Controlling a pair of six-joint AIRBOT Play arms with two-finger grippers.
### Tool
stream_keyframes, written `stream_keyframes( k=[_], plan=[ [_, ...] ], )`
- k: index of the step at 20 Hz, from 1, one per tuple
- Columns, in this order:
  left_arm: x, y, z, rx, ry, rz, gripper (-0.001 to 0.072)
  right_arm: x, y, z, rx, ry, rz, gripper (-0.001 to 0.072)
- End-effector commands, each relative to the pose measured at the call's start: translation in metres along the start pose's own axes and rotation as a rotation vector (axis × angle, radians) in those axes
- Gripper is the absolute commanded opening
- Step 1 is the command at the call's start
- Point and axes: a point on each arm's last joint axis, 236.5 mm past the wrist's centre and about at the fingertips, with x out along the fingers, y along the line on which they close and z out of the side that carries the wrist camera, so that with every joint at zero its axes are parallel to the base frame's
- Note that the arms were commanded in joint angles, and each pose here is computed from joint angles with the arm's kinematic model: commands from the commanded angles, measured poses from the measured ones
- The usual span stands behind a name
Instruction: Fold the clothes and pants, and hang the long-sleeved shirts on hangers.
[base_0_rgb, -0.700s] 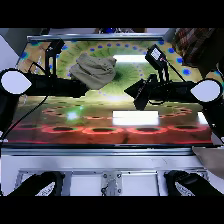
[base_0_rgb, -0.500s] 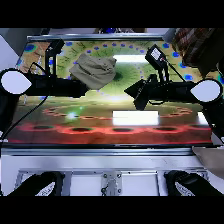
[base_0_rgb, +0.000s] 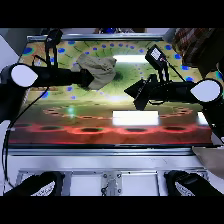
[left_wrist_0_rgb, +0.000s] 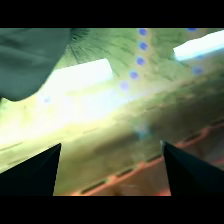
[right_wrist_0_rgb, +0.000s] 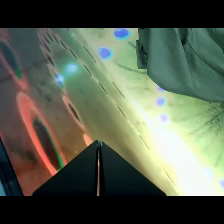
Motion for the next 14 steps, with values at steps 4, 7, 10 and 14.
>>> stream_keyframes(
  k=[4,7,10,14],
  plan=[
    [0.109,0.150,0.019,-0.284,-0.060,0.199,0.0720,0.000,0.000,0.000,0.000,0.001,0.001,0.0018],
    [0.165,0.193,-0.012,-0.358,-0.007,0.234,0.0720,0.000,0.000,0.000,0.000,0.001,0.001,0.0018],
    [0.205,0.215,-0.027,-0.392,-0.004,0.249,0.0720,0.000,0.000,0.000,0.000,0.001,0.001,0.0018],
    [0.248,0.212,-0.034,-0.407,0.030,0.226,0.0720,0.000,0.000,0.000,0.000,0.001,0.001,0.0018]
  ],
)
